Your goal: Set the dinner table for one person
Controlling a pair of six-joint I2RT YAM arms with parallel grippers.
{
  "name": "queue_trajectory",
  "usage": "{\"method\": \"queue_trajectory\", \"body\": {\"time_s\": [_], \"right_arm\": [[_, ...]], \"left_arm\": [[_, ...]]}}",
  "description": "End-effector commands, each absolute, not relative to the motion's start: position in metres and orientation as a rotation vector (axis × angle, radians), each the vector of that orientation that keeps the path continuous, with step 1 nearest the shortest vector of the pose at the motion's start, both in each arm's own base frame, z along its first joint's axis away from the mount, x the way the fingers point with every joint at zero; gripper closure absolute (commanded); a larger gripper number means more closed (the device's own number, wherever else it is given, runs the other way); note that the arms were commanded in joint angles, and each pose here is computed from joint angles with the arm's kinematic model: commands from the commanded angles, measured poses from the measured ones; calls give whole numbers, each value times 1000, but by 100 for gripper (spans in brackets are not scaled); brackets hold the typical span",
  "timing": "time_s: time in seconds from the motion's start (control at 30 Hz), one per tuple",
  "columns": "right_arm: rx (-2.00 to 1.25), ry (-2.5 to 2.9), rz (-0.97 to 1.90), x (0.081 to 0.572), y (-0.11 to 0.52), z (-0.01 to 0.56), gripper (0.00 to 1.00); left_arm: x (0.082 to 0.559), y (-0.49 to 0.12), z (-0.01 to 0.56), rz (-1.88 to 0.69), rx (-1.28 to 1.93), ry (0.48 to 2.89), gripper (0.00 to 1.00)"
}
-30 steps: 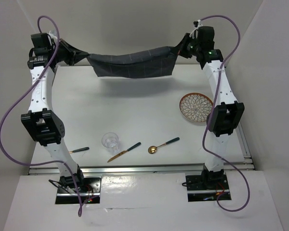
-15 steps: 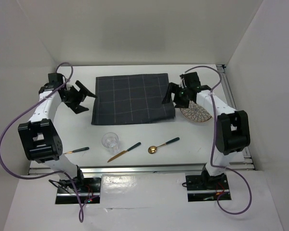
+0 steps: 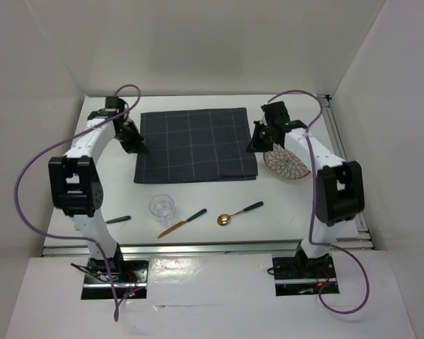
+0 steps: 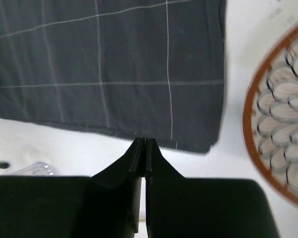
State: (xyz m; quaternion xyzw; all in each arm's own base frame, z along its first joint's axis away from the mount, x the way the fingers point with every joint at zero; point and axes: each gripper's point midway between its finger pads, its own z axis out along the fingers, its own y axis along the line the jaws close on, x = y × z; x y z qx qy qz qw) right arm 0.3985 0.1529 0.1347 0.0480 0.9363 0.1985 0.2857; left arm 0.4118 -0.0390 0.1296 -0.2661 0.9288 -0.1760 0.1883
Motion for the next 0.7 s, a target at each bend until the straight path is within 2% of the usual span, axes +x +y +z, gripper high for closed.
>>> {"method": "queue_trajectory", "body": {"time_s": [0.0,0.17,0.37,0.5,0.67], "right_arm": [[120,2556,529,422,170,112,100],[145,2596,545,436,177,84,100],[192,2671,529,428,180,45,100],[246,2743,478,402,169,15,100],[337,2763,365,378,150,7,100]], "left_arm": [[418,-43,96,-378,-728,2710,100],[425,-52,72,-331,-698,2745,100],[421,-51,43,-305,-692,2823,100],[409,-52,30,-281,-679,2862,100],[389,-52,10,-265,-698,2915,100]]}}
